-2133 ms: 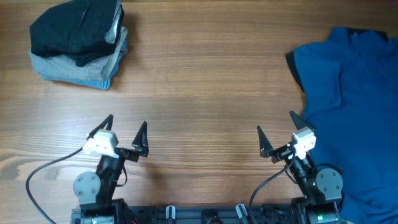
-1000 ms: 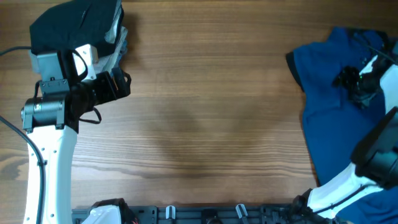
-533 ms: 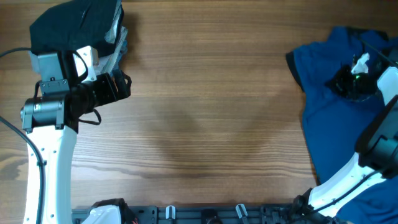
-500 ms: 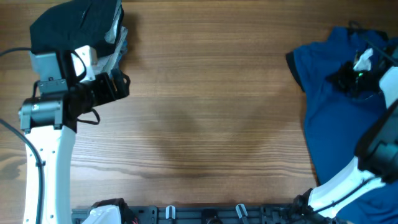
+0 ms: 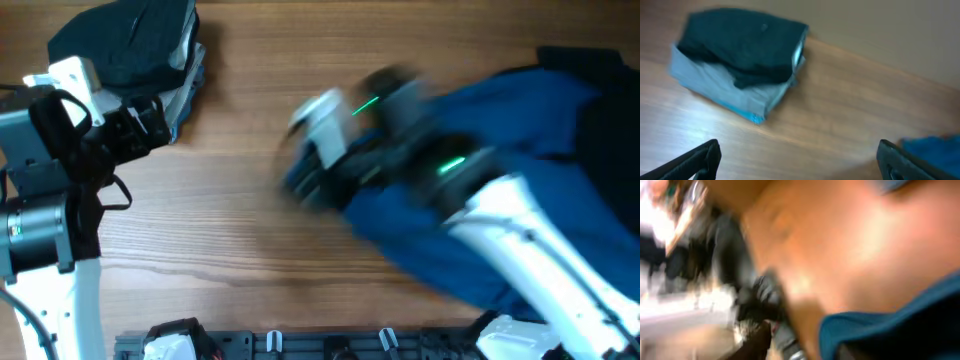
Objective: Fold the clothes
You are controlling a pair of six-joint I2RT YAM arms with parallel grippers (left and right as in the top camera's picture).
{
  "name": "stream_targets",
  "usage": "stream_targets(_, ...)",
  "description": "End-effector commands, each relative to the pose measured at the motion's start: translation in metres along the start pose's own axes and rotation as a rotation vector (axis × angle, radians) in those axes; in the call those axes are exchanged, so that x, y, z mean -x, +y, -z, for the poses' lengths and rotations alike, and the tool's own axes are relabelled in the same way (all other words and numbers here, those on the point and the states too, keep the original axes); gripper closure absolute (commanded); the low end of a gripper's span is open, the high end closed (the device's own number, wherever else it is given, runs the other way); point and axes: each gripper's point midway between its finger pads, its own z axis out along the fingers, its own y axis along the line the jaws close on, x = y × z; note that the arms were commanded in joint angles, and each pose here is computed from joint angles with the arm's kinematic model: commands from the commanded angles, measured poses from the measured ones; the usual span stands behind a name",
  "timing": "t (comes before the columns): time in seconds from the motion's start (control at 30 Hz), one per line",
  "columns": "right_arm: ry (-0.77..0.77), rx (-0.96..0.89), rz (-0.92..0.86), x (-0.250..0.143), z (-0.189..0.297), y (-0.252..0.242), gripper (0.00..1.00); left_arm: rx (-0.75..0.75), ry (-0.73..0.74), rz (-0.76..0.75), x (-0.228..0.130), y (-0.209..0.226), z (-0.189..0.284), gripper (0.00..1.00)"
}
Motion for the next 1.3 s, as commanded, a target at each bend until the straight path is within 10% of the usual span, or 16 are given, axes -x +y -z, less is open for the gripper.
stream_targets(0.0, -0.019, -0.237, 0.032, -0.001, -0.004, -0.01, 0.42, 0.024, -0.102, -0.017, 0.023, 0.002, 0.013, 0.0)
stream_targets(0.2, -0.408, -0.625, -0.29, 0.025, 0.159, -0.087, 0.15, -0.252, 0.034, -0.075, 0.0, -0.056, -0.013, 0.0)
stream_targets(0.37, -0.497, -0.751, -0.448, -0.001, 0.226, -0.124, 0.12, -0.403, 0.338, -0.28, -0.08, -0.129, -0.087, 0.01)
stream_targets(0.6, -0.458, -0.818, -0.558, -0.021, 0.231, -0.142, 0.12, -0.55, 0.568, -0.5, -0.208, -0.215, -0.182, 0.86)
stream_targets(0.73, -0.45, -0.815, -0.593, -0.026, 0.229, -0.142, 0.12, -0.573, 0.638, -0.547, -0.27, -0.233, -0.219, 0.91)
stream_targets(0.93, -0.418, -0.856, -0.609, -0.036, 0.231, -0.145, 0.13, -0.284, 0.703, -0.489, -0.302, -0.157, -0.288, 0.96)
stream_targets(1.1, -0.388, -0.942, -0.7, -0.057, 0.238, -0.151, 0.13, 0.243, 0.686, -0.183, -0.248, 0.013, -0.313, 0.96)
stream_targets(1.27, -0.387, -1.161, -0.879, -0.086, 0.256, -0.184, 0.12, 0.023, 0.707, 0.1, -0.209, 0.032, -0.293, 0.96)
